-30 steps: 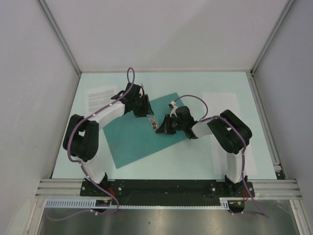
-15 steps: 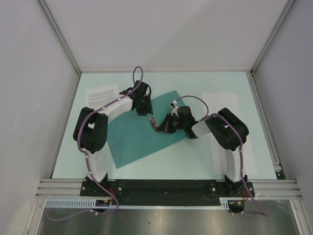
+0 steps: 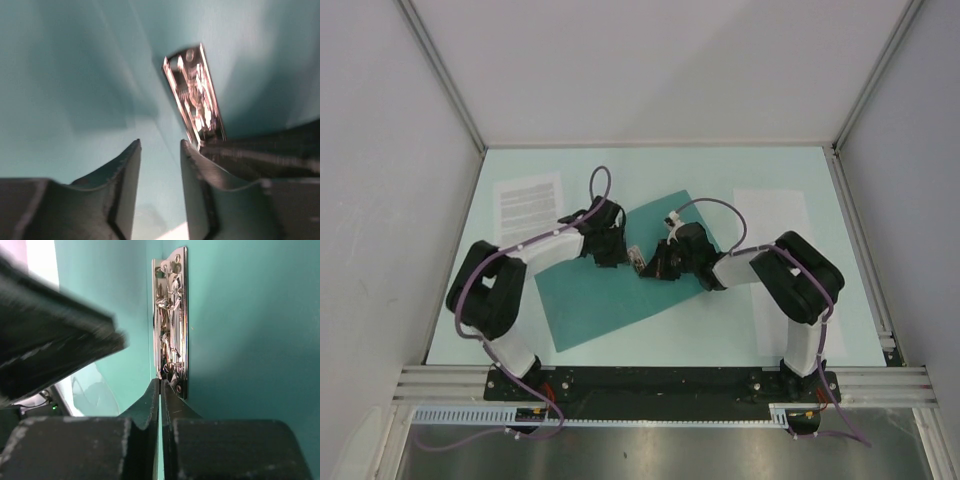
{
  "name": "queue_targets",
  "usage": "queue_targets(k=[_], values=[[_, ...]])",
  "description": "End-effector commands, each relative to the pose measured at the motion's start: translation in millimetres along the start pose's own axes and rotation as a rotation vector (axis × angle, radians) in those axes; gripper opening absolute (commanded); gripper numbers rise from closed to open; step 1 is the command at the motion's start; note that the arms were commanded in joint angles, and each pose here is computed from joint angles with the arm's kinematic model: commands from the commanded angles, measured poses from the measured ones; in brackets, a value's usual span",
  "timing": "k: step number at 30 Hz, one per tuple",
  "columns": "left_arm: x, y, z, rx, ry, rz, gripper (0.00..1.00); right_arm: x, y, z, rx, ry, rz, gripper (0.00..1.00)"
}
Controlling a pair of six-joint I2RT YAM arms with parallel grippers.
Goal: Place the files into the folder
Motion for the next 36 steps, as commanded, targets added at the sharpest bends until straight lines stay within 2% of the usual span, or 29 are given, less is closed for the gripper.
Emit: queue_targets(k=[1, 3, 6, 10, 19, 21, 24, 30, 33, 34, 36], values=[[1, -16, -30, 0.145, -0.141, -0.069, 0.38, -12, -15, -10, 0.087, -0.052, -0.046, 0.0], [7, -23, -28, 0.195, -0.155, -0.067, 0.35, -15, -20, -12, 0.11, -0.064, -0.051, 0.0], [34, -29, -9, 0.205, -0.063, -0.045, 0.34, -17, -25, -11, 0.14, -0.074, -0.08, 0.0], [70, -24, 13, 0.224, 0.032, -0.079, 0.33, -18, -50, -13, 0.269, -0.096, -0.12, 0.0], [113, 2, 24, 0.134, 0.122, -0.108, 0.31, -10, -82, -16, 0.576, -0.135, -0.138, 0.0], [121, 4, 25, 0.134, 0.135, -0.114, 0.31, 5, -102, -15, 0.667, -0.078, -0.109, 0.0], [126, 10, 24, 0.117, 0.135, -0.109, 0.31, 11, -120, -14, 0.75, -0.086, -0.07, 0.0], [135, 16, 19, 0.122, 0.121, -0.075, 0.33, 13, -113, -12, 0.725, -0.082, -0.058, 0.0], [115, 0, 1, 0.208, 0.053, -0.036, 0.44, 19, -97, -4, 0.621, -0.041, -0.045, 0.0], [106, -5, -6, 0.229, 0.027, -0.027, 0.51, 22, -90, -2, 0.589, -0.027, -0.036, 0.0], [74, -17, -26, 0.268, -0.049, -0.039, 0.56, 20, -82, 3, 0.54, -0.034, -0.029, 0.0]])
Point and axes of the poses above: each gripper's point midway between its finger pads, its own z axis out along the fingers, its own y axis along the line the jaws close on, x = y × z, the point moved 3 cm from there along -z, back along the fingers, and after that the axes turned 11 degrees about z, right-handed, at the moved point
